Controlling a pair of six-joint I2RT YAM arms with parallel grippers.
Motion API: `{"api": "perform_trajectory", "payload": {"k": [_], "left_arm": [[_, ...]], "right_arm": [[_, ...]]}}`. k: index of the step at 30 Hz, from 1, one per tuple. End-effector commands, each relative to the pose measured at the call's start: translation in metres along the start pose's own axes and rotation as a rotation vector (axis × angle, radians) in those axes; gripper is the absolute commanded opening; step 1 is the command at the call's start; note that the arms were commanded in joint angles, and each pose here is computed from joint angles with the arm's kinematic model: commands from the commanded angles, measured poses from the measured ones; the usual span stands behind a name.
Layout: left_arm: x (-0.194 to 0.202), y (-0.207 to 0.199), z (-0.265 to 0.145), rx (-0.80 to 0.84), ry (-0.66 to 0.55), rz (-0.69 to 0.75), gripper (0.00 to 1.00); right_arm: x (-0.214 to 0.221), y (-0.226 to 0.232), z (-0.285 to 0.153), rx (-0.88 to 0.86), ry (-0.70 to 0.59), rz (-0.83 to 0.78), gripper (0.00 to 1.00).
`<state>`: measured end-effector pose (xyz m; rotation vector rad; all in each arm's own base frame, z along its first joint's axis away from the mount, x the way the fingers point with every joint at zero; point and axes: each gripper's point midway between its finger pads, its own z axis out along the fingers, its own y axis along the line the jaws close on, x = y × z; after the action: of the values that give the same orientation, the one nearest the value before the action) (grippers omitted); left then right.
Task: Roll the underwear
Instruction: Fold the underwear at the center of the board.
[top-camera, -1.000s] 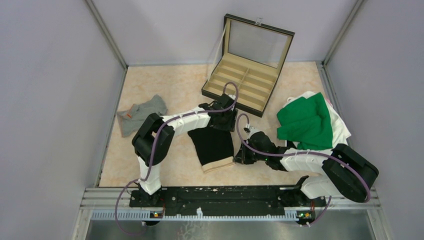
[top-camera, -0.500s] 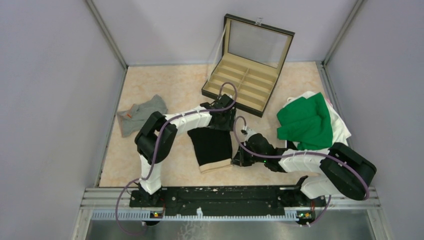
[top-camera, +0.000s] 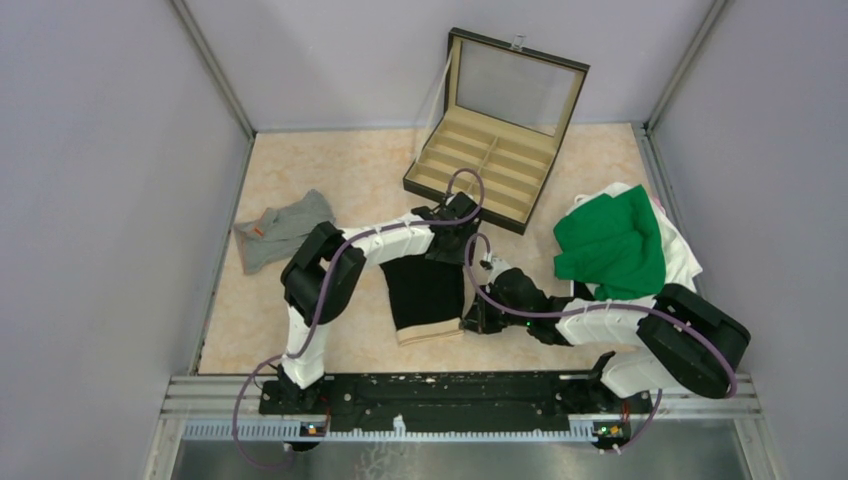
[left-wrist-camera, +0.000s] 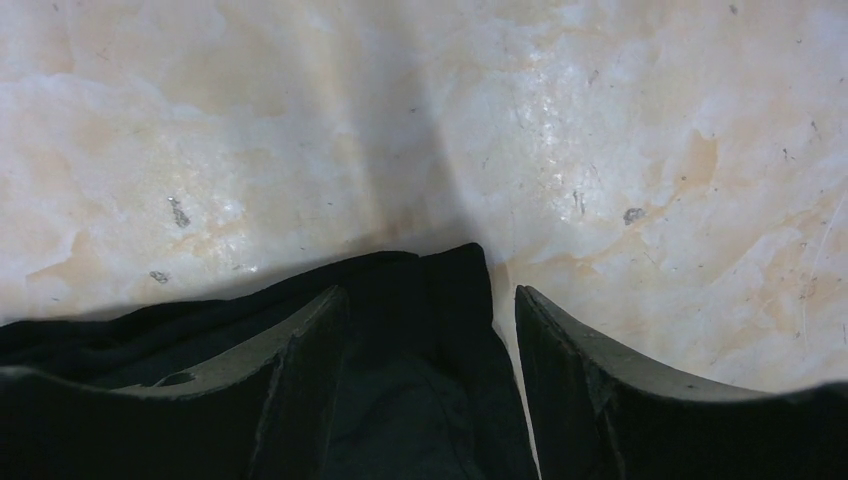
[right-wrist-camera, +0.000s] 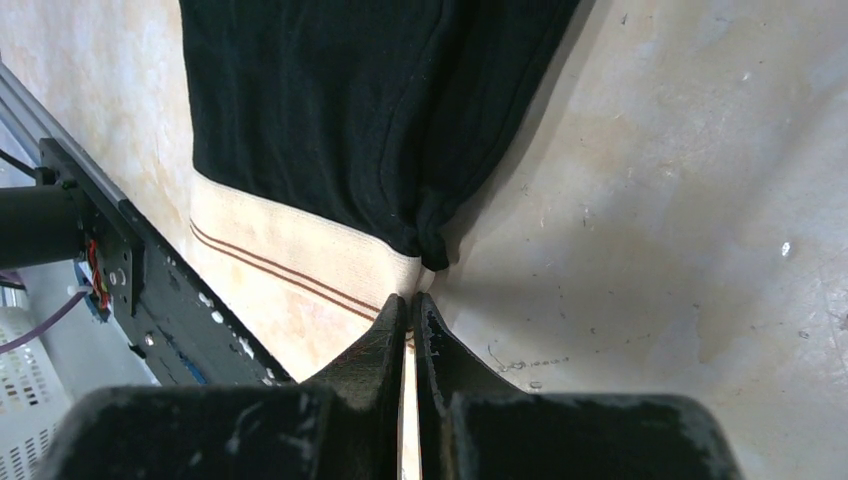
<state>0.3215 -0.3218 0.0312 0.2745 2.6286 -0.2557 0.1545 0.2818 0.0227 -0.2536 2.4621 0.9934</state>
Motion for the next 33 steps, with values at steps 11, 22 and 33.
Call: {"api": "perform_trajectory", "payload": {"k": [11,22,33], "left_arm": [[-0.025,-0.027,-0.037,0.025,-0.121,0.002,0.65],[-0.016,-0.037,-0.031,0.03,-0.106,0.031,0.58],[-0.004,-0.029,-0.012,-0.027,-0.07,0.055,0.54]], "right_arm": [[0.003,0.0,0.003,-0.015,-0.008,-0.002,0.0],[0.004,-0.001,0.004,-0.011,-0.004,0.0,0.0],[0.005,-0.001,0.004,-0.012,-0.002,0.0,0.0]]}}
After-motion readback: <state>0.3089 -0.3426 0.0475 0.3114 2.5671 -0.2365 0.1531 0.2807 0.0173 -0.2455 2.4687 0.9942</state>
